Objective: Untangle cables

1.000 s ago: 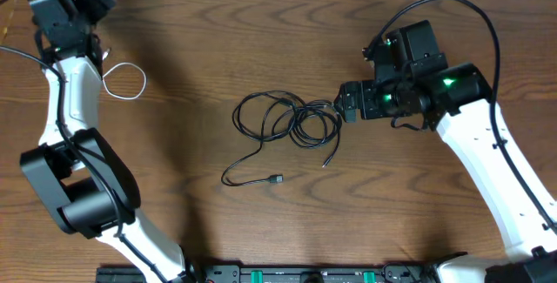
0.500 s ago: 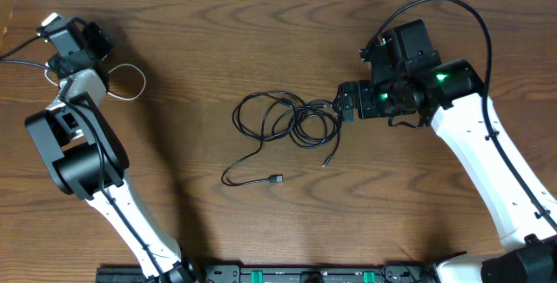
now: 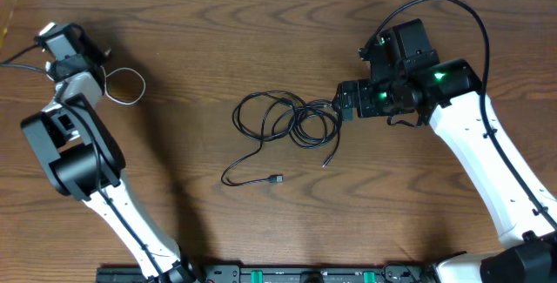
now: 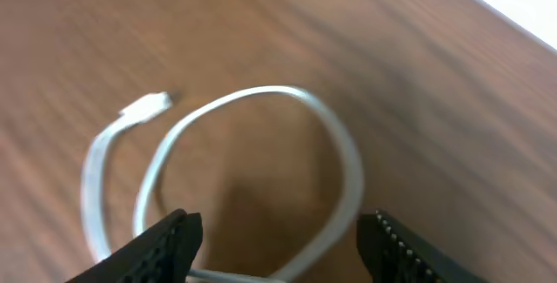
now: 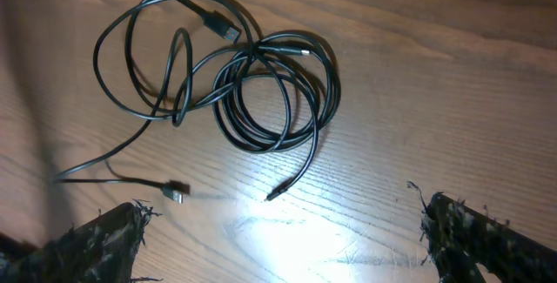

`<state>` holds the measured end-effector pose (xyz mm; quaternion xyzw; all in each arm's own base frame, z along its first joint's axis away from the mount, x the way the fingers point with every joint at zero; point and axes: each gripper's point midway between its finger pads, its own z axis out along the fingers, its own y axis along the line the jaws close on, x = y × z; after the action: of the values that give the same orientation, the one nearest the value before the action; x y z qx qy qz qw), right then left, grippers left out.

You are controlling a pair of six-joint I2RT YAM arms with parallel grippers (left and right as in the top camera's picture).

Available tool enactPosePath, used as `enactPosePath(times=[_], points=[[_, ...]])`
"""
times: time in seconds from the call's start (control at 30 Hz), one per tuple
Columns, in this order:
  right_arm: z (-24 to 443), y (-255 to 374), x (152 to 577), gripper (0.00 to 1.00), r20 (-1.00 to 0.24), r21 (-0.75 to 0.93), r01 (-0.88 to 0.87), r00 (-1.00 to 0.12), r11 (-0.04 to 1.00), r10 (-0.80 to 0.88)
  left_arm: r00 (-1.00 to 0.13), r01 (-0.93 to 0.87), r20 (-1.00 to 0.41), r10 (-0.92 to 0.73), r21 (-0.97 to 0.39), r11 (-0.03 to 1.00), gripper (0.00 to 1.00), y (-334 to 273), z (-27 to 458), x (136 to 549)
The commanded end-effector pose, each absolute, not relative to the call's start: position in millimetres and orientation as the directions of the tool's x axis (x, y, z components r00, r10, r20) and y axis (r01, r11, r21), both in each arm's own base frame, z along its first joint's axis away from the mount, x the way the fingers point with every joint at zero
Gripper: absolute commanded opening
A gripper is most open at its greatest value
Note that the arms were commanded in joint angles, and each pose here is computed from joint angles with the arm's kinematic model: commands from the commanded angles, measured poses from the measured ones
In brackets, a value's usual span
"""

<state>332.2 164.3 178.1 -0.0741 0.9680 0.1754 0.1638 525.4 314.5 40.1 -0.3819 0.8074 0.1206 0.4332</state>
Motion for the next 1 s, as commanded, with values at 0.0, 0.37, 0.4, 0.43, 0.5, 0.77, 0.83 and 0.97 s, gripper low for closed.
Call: enactPosePath(times=[0.0,0.37,0.4,0.43,0.5,0.77,0.83,0.97], points=[[176,165,333,0.99,-0.337,0.314,-0.19,-0.938,0.93,-0.078,-0.323,-0.787,-0.779,-0.537,-0.094,0.61,0.62,345,30,499],[177,165,334,0.99,-0.341,0.315,-0.192,-0.937,0.929,-0.079,-0.313,-0.837,-0.749,-0.584,-0.074,0.543,0.42,377,35,461],[177,165,334,0.99,-0.341,0.315,-0.192,-0.937,0.929,-0.079,-0.305,-0.838,-0.754,-0.582,-0.078,0.54,0.43,379,40,460],[177,165,334,0.99,-0.341,0.315,-0.192,-0.937,0.929,-0.079,-0.297,-0.839,-0.76,-0.578,-0.082,0.539,0.43,380,47,460],[176,165,334,0.99,-0.34,0.315,-0.192,-0.937,0.929,-0.079,-0.282,-0.84,-0.772,-0.57,-0.089,0.536,0.43,383,60,458],[177,165,334,0.99,-0.341,0.315,-0.193,-0.937,0.929,-0.079,-0.246,-0.839,-0.799,-0.548,-0.107,0.534,0.61,383,109,452],[177,165,334,0.99,-0.341,0.315,-0.193,-0.937,0.929,-0.079,-0.229,-0.836,-0.813,-0.535,-0.117,0.535,0.62,382,126,452],[177,165,334,0.99,-0.341,0.315,-0.193,-0.937,0.929,-0.079,-0.201,-0.839,-0.818,-0.539,-0.141,0.526,0.78,374,163,441]])
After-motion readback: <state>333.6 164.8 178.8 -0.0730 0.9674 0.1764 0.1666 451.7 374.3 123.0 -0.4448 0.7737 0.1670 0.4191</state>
